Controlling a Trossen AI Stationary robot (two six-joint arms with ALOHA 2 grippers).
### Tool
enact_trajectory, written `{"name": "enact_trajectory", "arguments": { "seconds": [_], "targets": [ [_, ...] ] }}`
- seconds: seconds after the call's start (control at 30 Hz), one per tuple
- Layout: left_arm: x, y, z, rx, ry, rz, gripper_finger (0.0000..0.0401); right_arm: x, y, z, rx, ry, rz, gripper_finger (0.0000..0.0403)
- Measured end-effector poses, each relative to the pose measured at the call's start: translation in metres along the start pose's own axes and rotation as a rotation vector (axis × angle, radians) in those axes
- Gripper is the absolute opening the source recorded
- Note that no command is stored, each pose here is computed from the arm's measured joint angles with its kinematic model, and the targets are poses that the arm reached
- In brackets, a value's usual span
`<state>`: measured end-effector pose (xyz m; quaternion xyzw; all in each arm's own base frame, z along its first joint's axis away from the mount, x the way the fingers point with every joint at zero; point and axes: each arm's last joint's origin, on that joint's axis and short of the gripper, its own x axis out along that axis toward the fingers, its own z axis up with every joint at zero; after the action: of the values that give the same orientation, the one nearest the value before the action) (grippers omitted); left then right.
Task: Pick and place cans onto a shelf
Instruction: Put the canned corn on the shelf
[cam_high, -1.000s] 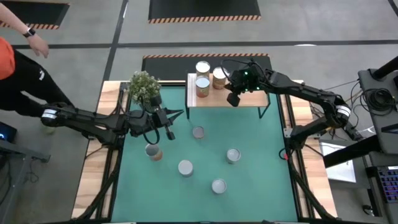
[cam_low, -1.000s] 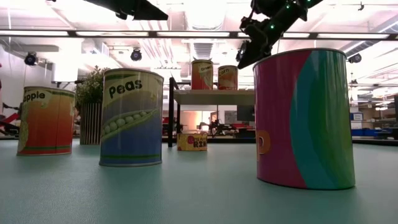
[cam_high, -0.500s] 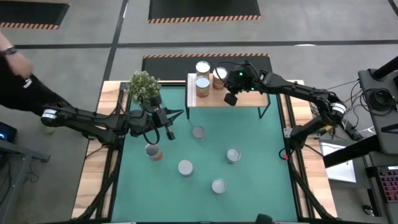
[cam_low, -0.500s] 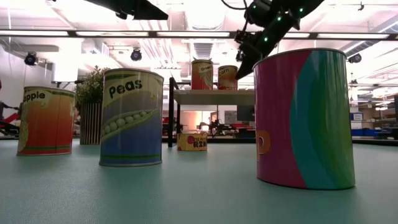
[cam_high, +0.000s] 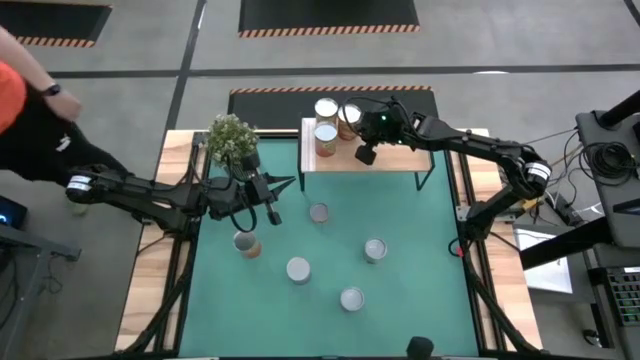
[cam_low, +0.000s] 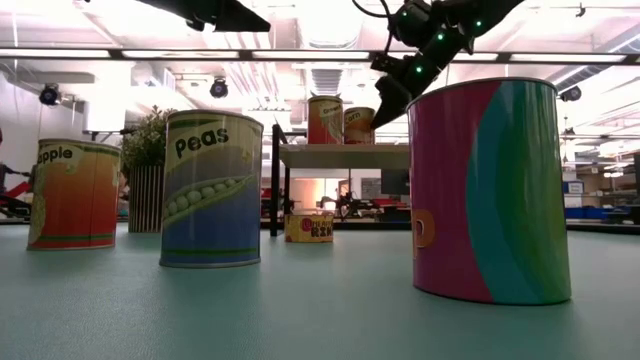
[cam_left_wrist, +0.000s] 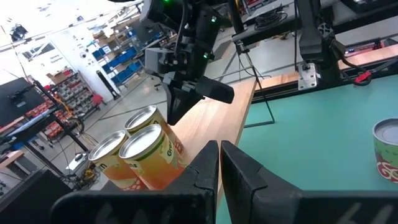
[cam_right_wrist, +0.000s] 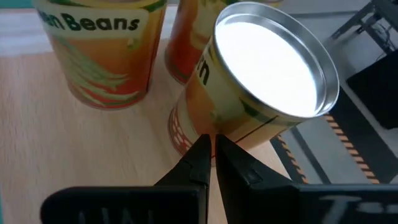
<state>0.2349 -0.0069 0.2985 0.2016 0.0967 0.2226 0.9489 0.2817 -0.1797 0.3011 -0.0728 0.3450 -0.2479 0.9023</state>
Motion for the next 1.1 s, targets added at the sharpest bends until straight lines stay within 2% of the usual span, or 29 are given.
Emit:
{"name": "enact_trajectory", "arguments": {
  "seconds": [0.13,0.3,0.37,0.5,0.67,1.1],
  "targets": [
    [0.0,0.0,0.0,-0.001,-0.001,0.0,0.0,0.0,0.0,-0.001,0.016,0.006,0.013,0.0012],
    [0.0,0.0,0.0,-0.001,-0.002,0.001,0.0,-0.001,0.005,0.0,0.04,-0.038,0.158,0.0012],
    [0.0,0.0,0.0,-0.001,-0.001,0.001,0.0,0.0,0.005,0.002,0.043,-0.057,0.177,0.0012],
    [0.0,0.0,0.0,-0.001,-0.001,0.001,0.0,0.005,0.003,0.004,0.048,-0.09,0.156,0.0012],
    [0.0,0.0,0.0,-0.001,-0.001,0.0,0.0,0.01,0.0,0.005,0.042,-0.08,0.065,0.0012],
    [0.0,0.0,0.0,0.0,0.0,0.0,0.0,0.02,0.0,0.001,0.024,-0.059,0.057,0.0012]
  ]
}}
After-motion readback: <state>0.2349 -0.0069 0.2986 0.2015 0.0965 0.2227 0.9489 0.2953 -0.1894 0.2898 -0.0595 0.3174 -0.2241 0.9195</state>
